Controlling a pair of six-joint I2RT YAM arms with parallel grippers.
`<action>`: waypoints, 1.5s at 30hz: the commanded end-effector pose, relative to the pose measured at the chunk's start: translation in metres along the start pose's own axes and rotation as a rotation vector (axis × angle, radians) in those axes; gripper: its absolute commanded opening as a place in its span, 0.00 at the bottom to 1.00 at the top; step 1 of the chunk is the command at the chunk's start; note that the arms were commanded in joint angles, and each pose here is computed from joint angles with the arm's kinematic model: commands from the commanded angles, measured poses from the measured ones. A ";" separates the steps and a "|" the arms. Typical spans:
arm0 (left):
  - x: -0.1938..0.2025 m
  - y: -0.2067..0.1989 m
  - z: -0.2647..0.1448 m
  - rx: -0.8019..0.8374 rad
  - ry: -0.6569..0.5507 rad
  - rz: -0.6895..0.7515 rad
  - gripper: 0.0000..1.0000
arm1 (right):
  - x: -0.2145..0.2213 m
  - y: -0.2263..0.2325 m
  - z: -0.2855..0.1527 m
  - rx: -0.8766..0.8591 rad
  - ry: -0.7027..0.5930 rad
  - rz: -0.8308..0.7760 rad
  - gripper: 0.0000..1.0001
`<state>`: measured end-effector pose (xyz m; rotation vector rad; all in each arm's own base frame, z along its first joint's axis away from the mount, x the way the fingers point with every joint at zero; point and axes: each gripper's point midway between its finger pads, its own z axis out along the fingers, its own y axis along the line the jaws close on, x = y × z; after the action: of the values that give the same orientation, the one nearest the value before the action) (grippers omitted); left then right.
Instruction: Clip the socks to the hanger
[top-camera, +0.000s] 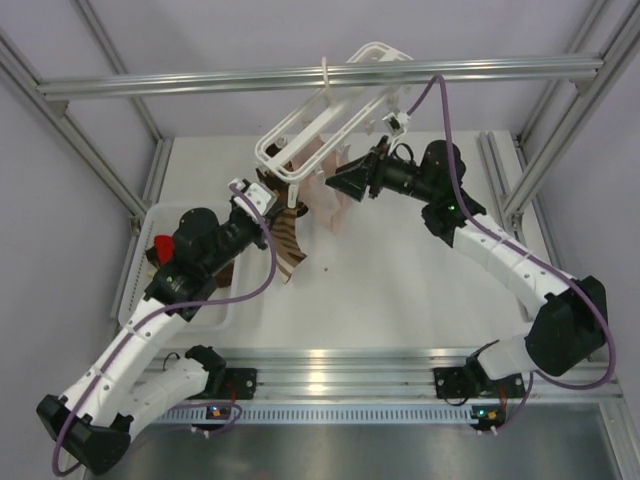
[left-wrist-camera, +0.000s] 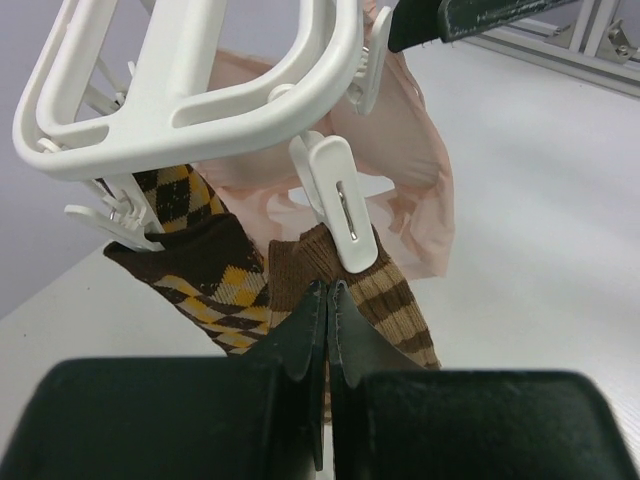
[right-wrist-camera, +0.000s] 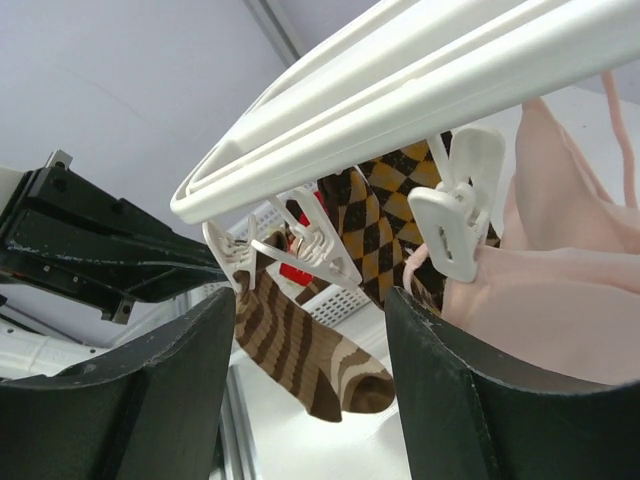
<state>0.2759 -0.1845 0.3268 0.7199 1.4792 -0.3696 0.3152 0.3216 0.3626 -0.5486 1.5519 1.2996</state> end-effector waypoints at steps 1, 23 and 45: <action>-0.027 0.006 -0.006 -0.021 -0.057 -0.011 0.00 | -0.028 0.029 0.010 -0.095 -0.065 -0.114 0.61; -0.024 0.012 -0.007 -0.051 -0.031 -0.017 0.00 | -0.021 0.036 0.035 -0.120 -0.047 -0.090 0.14; -0.081 0.031 -0.015 -0.106 -0.148 -0.086 0.30 | -0.020 0.075 0.025 -0.174 -0.035 -0.077 0.00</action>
<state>0.2711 -0.1697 0.3804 0.5972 1.4555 -0.3899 0.2900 0.3656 0.3812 -0.6482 1.4856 1.3783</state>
